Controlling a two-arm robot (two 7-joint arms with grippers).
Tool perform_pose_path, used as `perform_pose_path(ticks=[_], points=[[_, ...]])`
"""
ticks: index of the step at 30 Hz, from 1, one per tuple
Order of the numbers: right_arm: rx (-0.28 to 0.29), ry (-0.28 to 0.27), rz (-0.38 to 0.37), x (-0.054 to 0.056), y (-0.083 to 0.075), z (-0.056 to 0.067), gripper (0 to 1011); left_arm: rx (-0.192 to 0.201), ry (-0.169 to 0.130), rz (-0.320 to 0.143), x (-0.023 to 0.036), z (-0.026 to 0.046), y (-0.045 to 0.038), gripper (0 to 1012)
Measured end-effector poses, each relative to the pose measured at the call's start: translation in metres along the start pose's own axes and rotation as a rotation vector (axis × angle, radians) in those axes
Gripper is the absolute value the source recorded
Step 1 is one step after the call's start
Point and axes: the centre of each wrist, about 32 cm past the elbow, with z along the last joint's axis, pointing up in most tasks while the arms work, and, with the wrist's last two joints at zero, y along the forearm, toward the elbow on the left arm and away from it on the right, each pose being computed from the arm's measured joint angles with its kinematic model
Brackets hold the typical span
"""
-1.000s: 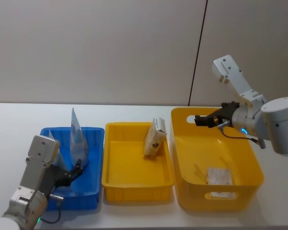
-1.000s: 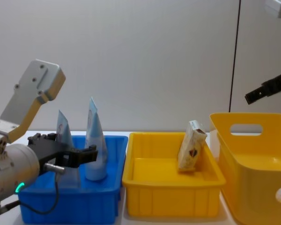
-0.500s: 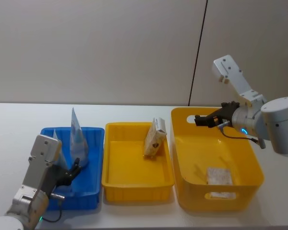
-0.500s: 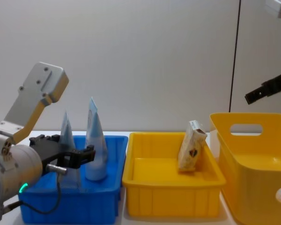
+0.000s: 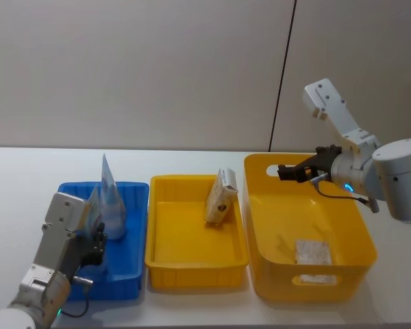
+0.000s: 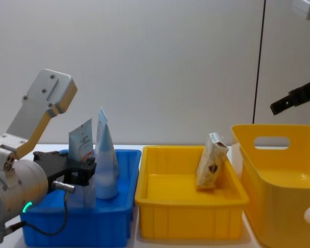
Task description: Bimanual collaborative sorting of washing and personal care products
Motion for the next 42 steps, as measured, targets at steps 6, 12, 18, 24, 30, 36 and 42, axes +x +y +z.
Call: perform_pose_path(ticks=[6,12,18,24,30,36,42], points=[[0.0,0.0,0.0,0.0,0.0,0.0,1004,0.0,0.0,0.001,-0.0001,-0.0001,-0.0002,292],[0.0,0.0,0.0,0.0,0.0,0.0,1004,0.0,-0.001,0.001,-0.0002,0.0,-0.0004,255],[0.0,0.0,0.0,0.0,0.0,0.0,1004,0.0,-0.001,0.002,-0.0002,0.0001,-0.0005,228],[0.0,0.0,0.0,0.0,0.0,0.0,1004,0.001,-0.001,0.002,-0.0002,-0.0001,-0.0006,222],[0.0,0.0,0.0,0.0,0.0,0.0,1004,0.001,-0.001,0.002,0.0001,0.0001,-0.0006,222],[0.0,0.0,0.0,0.0,0.0,0.0,1004,0.001,0.0,-0.001,0.0016,0.0046,0.0009,222],[0.0,0.0,0.0,0.0,0.0,0.0,1004,0.0,0.032,-0.009,0.0059,0.0132,0.004,222]])
